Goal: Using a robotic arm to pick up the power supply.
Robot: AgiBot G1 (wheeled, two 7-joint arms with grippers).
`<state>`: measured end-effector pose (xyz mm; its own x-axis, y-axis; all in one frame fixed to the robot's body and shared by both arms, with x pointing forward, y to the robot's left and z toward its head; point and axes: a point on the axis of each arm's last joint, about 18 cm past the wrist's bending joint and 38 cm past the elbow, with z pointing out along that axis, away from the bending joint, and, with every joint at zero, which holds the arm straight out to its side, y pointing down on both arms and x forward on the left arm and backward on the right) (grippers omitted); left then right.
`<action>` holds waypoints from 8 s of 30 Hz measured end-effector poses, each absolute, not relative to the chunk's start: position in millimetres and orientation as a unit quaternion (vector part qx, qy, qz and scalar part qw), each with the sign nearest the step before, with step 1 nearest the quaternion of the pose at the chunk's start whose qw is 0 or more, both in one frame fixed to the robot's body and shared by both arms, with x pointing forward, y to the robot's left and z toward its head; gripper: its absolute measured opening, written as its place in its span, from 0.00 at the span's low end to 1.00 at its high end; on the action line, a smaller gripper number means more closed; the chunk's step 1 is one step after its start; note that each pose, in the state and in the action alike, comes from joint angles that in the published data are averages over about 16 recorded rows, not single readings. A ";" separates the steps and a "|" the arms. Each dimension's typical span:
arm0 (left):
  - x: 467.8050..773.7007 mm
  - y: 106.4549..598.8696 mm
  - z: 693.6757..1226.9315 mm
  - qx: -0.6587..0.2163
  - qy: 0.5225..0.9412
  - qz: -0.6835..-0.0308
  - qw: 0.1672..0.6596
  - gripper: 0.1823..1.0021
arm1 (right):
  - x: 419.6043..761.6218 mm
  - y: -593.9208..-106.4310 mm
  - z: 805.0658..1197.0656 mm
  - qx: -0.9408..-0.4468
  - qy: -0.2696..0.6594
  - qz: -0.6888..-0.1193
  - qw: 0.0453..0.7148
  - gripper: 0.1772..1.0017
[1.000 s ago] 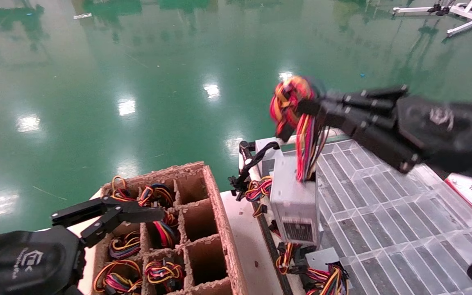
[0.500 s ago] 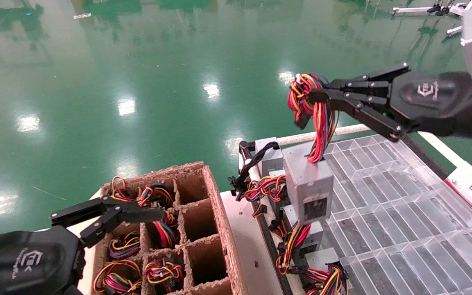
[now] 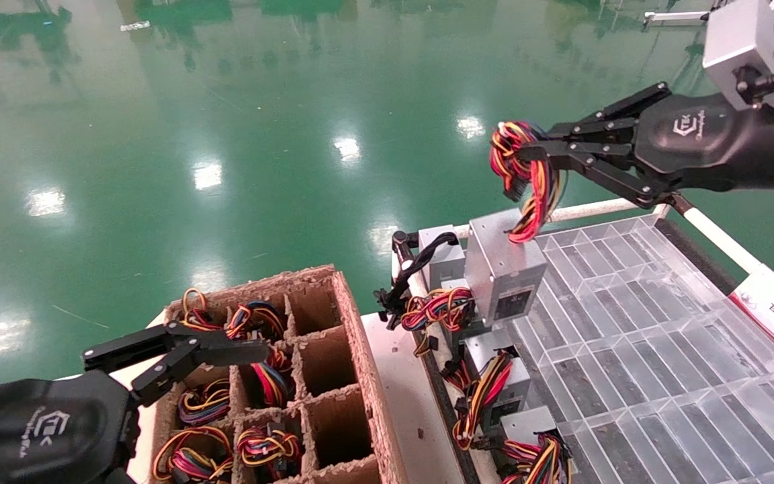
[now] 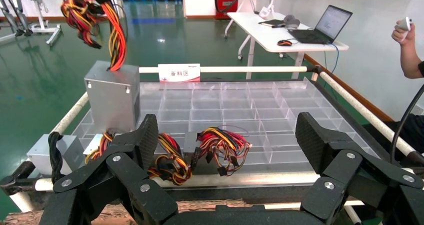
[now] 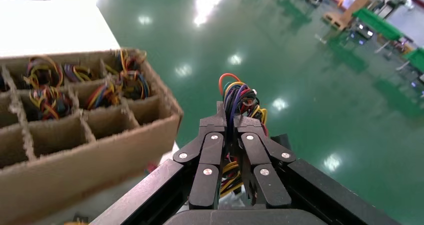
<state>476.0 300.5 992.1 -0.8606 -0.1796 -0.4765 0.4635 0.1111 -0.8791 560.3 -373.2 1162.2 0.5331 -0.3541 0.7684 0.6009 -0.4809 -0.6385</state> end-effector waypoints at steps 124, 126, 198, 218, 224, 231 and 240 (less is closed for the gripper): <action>476.0 300.5 992.1 0.101 0.704 -0.659 0.244 1.00 | 655.5 -400.3 1091.8 -0.699 0.074 -0.515 0.490 0.02; 476.0 300.5 992.1 0.101 0.704 -0.659 0.244 1.00 | 661.8 -395.9 1094.7 -0.696 0.078 -0.522 0.487 0.02; 476.0 300.5 992.1 0.101 0.704 -0.659 0.244 1.00 | 735.4 -331.6 1051.5 -0.624 0.151 -0.548 0.537 0.02; 476.0 300.6 992.1 0.101 0.704 -0.659 0.244 1.00 | 743.2 -337.5 1047.9 -0.623 0.156 -0.576 0.506 0.02; 476.0 300.6 992.1 0.101 0.704 -0.659 0.244 1.00 | 746.2 -340.6 1046.8 -0.622 0.161 -0.586 0.493 0.02; 476.0 300.6 992.1 0.101 0.704 -0.659 0.244 1.00 | 747.2 -341.5 1046.5 -0.621 0.163 -0.589 0.490 0.03; 476.0 300.6 992.1 0.101 0.704 -0.659 0.244 1.00 | 745.8 -341.4 1048.5 -0.620 0.162 -0.587 0.495 0.11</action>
<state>476.0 300.6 992.1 -0.8607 -0.1801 -0.4762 0.4633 0.1109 -0.8792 745.8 -341.4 1048.5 0.2588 -0.7813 0.5680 0.3795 -0.4584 -0.8036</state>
